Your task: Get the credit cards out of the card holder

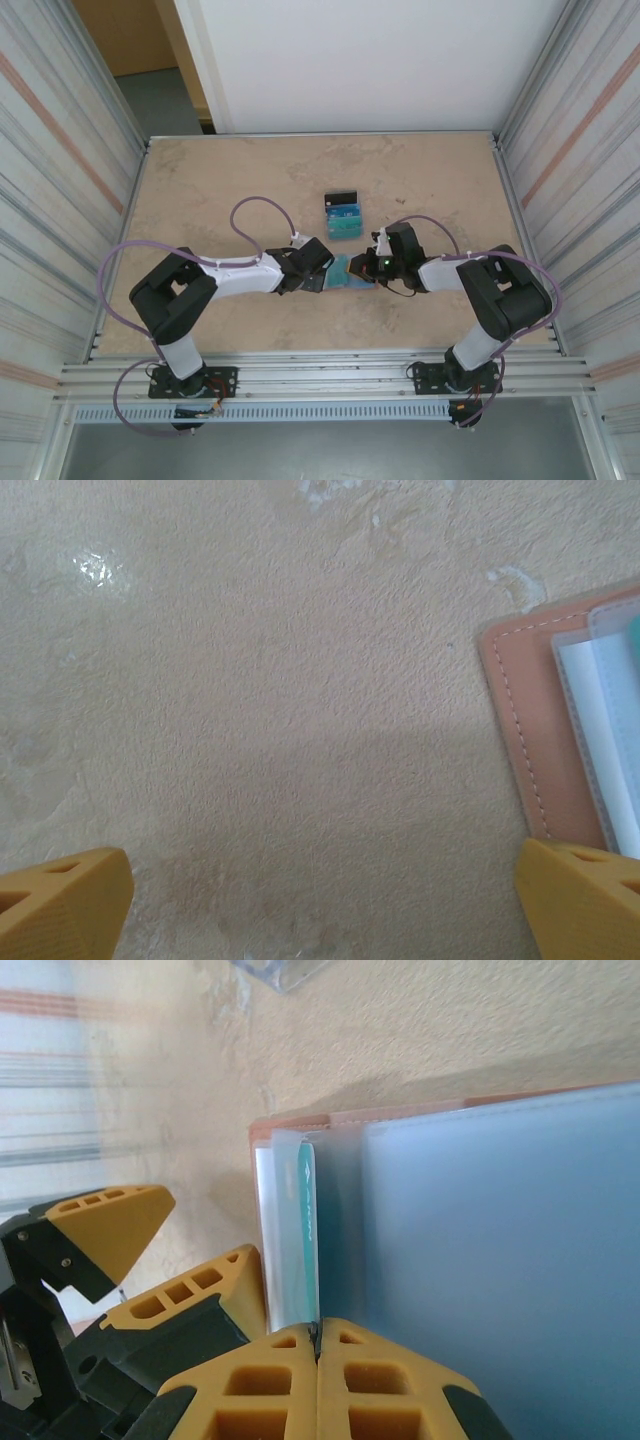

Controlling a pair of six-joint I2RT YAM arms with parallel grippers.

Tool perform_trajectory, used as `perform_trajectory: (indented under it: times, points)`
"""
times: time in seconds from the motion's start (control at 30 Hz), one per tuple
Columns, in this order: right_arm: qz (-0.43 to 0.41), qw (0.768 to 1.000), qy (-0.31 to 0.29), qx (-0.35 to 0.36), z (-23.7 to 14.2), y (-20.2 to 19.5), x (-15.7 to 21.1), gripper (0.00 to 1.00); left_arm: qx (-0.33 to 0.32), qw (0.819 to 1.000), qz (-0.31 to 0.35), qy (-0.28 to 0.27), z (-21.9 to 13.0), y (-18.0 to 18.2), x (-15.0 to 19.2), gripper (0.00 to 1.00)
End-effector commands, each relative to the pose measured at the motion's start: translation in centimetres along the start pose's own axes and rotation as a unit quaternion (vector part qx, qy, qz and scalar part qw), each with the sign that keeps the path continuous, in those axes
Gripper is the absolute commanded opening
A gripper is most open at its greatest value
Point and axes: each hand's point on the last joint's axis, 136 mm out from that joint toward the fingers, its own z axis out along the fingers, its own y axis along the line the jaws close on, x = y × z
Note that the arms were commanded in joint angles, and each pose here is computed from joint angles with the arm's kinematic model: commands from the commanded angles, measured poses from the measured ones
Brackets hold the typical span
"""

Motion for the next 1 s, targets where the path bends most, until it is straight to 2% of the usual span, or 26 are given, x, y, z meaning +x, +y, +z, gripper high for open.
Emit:
perform_trajectory:
  times: [0.0,0.43,0.77,0.97]
  points:
    - [0.001,1.000,-0.006,-0.005,-0.9,0.0,-0.2,0.06,-0.025,0.999,0.017,0.027,0.4,0.8,1.5,0.99]
    - [-0.011,1.000,-0.013,0.016,-2.3,-0.4,-0.4,0.02,-0.019,1.000,0.016,0.017,-0.4,0.7,0.8,0.99]
    - [-0.015,1.000,-0.007,0.026,-2.7,-0.3,-0.2,0.01,0.042,0.997,0.018,-0.058,-4.5,-1.7,-4.6,0.99]
    - [-0.015,1.000,-0.008,0.024,-2.7,0.0,-0.3,0.03,0.076,0.994,0.046,-0.056,-3.8,-4.5,-5.5,0.99]
